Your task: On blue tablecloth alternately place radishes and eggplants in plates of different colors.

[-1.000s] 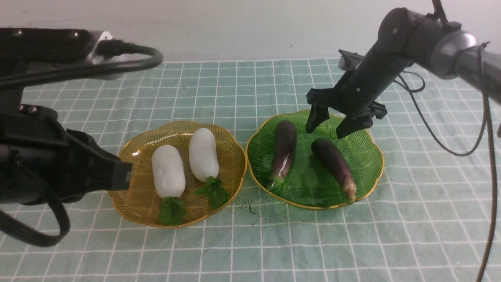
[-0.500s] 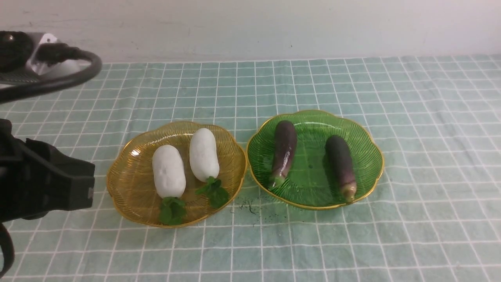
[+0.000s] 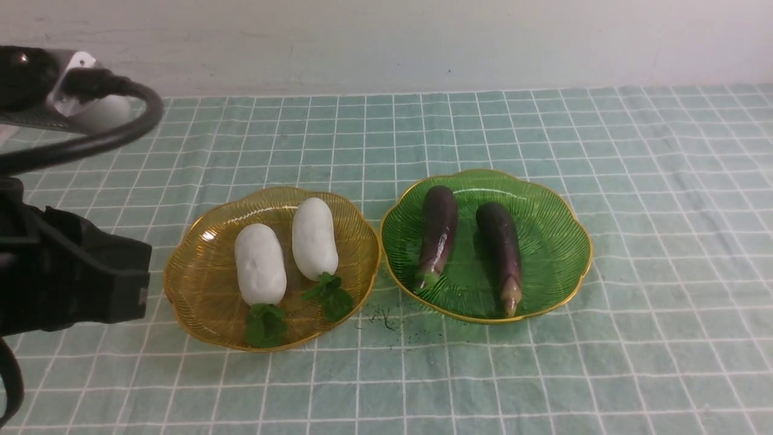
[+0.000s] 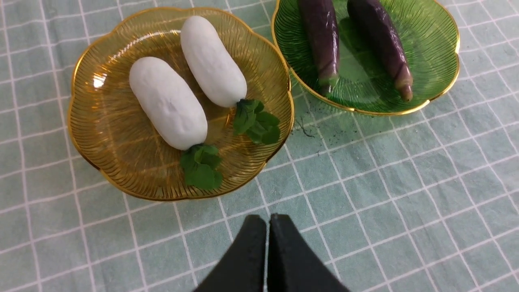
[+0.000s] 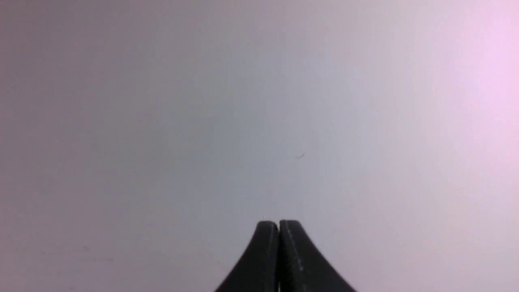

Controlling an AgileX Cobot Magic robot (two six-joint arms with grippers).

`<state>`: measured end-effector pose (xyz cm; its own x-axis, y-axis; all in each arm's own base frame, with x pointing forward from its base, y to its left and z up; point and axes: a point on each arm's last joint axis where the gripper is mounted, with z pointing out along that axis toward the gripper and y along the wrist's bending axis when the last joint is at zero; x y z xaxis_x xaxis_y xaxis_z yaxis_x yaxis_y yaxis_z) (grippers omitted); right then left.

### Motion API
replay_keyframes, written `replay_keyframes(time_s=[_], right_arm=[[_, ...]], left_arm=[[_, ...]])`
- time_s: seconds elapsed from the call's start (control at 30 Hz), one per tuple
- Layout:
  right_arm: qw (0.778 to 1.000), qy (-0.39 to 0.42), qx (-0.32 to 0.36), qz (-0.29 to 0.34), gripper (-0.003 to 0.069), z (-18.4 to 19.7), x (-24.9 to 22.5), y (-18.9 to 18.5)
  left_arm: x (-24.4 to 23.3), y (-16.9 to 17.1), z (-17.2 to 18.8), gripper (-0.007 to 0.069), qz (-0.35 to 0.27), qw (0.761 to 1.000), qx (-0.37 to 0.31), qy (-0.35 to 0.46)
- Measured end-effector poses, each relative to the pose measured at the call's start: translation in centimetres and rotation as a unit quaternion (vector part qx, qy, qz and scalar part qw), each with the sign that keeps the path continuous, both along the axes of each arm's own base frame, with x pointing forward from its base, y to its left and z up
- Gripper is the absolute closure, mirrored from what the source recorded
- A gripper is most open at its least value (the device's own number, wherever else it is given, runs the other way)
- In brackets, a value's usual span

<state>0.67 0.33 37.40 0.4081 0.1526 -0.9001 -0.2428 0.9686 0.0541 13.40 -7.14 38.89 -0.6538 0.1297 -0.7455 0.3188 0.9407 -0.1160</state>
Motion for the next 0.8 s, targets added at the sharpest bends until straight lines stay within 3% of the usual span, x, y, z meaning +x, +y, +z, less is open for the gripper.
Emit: replay_keyframes(time_s=[0.17,0.37,0.53,0.8], right_arm=[[0.999,-0.018,-0.022,-0.019,0.0673,-3.2,-0.2,-0.2],[0.999,-0.02,-0.038,-0.029,0.0673,-3.4,-0.1,-0.2],[0.999,-0.018,-0.042,-0.03,0.0673,-3.4,-0.1,-0.1],[0.998,-0.018,-0.044,-0.031,0.0673,-3.4,-0.1,-0.1]], left_arm=[[0.0,-0.1,0.1,0.0633,-0.006,1.0,-0.012,-0.02],[-2.3,1.1,-0.9,0.0633,-0.013,0.996,-0.049,-0.077],[-6.6,3.6,-3.2,0.0633,-0.019,0.977,-0.107,-0.182],[-9.5,5.4,-6.0,0.0633,-0.019,0.965,-0.129,-0.23]])
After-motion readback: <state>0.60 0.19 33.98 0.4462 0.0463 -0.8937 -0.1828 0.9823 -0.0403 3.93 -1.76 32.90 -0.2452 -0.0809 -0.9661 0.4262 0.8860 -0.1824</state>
